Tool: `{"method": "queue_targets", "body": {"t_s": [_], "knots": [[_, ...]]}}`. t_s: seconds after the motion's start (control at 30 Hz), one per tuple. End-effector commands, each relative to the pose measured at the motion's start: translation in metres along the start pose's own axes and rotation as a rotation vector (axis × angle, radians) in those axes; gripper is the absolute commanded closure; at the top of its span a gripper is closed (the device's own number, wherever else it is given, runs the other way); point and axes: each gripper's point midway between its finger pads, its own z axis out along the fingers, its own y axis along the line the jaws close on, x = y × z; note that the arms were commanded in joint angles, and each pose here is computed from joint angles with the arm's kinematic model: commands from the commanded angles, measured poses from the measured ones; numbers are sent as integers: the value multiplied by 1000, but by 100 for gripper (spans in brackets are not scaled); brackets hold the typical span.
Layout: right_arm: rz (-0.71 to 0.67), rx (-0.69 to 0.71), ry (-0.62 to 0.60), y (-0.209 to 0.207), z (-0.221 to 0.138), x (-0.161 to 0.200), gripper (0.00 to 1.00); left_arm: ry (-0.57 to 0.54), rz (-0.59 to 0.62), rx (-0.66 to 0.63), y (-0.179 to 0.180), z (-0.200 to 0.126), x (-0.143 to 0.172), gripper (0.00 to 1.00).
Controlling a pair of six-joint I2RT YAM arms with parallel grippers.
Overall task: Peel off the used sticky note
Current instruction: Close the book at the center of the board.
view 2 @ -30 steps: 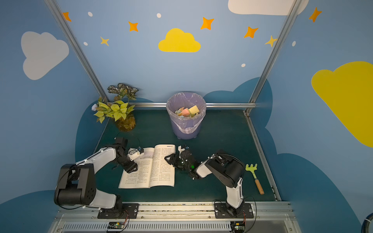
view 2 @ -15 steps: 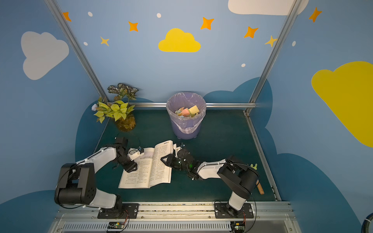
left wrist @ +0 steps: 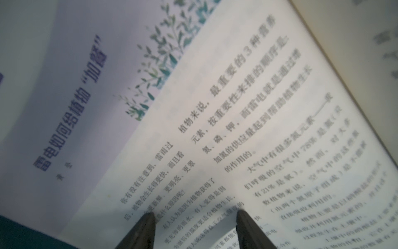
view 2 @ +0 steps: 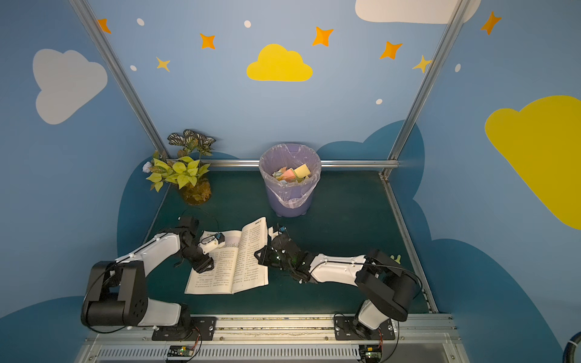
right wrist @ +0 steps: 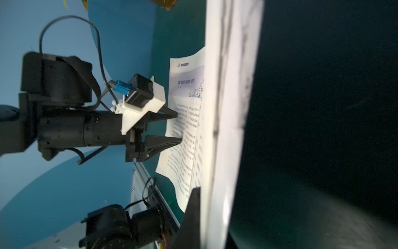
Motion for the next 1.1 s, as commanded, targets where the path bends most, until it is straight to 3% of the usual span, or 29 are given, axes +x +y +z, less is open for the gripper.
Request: {"method": "queue_targets", "body": {"t_s": [0.0, 0.27, 0.43, 0.47, 0.63, 0.7, 0.8, 0.93, 1.07], "knots": [[-64, 72, -54, 0, -25, -10, 100, -36, 5, 59, -20, -16, -6, 34], [-141, 287, -97, -35, -88, -14, 100, -235, 55, 120, -58, -57, -38, 19], [-200, 367, -71, -35, -116, -15, 100, -263, 61, 156, -69, -59, -43, 17], [-213, 371, -58, -32, -114, -15, 96, -260, 61, 164, -70, -58, -43, 17], [-277, 386, 47, -8, -76, -5, 42, -237, 48, 176, -68, -51, -42, 17], [-317, 381, 93, 5, -55, 3, 30, -226, 47, 167, -65, -50, -41, 17], [-383, 363, 124, 37, -32, 8, 20, -210, 42, 147, -61, -49, -39, 17], [-428, 351, 96, 67, -27, 0, 14, -207, 47, 129, -59, -51, -39, 17], [-398, 351, 36, 62, -41, -9, 10, -227, 54, 135, -61, -54, -42, 17]]}}
